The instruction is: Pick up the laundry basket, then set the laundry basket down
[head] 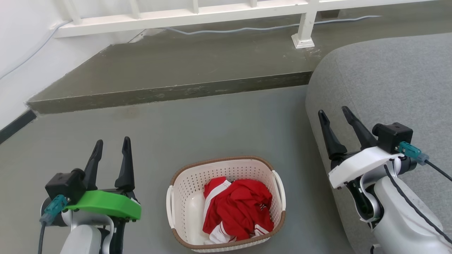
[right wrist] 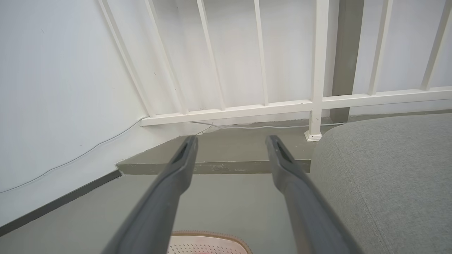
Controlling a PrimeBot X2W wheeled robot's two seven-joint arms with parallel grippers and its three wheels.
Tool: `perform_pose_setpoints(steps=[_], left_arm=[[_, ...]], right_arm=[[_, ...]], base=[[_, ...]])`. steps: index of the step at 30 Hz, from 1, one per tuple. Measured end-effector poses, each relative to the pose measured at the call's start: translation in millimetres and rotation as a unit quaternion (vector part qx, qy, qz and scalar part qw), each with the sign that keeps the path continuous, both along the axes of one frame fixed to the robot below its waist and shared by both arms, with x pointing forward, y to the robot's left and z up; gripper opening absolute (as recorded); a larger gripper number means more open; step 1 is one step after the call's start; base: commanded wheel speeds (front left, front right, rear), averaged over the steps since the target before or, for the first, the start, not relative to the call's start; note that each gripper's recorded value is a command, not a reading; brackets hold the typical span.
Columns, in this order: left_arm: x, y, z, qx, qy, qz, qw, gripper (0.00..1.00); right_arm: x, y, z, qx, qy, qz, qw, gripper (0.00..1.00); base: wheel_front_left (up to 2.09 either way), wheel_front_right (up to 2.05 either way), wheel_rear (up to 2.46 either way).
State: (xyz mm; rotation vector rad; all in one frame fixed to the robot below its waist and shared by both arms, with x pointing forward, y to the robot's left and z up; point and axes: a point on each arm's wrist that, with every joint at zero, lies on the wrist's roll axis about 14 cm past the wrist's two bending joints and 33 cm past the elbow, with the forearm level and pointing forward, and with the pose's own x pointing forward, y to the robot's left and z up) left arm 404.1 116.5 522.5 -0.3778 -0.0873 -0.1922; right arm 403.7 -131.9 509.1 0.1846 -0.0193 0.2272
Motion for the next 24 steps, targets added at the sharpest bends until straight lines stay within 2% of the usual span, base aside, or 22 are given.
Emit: perform_pose_setpoints(steps=[7,8,14,24], left_arm=[[-2,-3,-2,0.004,0.001,-0.004,1.000,1.00],[-3,-4,-3,0.003,0.001,-0.007,1.000,0.00],[-14,-7,-32,0.002,0.048,-0.009,0.999,0.00],[-14,5,-38,-0.051,0.077,0.010,0.996,0.00]], right_arm=[[-2,-4,-1,-0.002,0.000,-0.006,1.000,1.00],[-3,-4,-2,-0.002,0.001,-0.007,1.000,0.00],[-22,0,-38,0.006,0.057,-0.010,0.998,0.00],[-18,-10,-37,0.065,0.074,-0.033,0.995,0.00]], base=[[0.00,0.00,0.00],[0.00,0.00,0.00],[0.00,0.00,0.00],[0.00,0.00,0.00]])
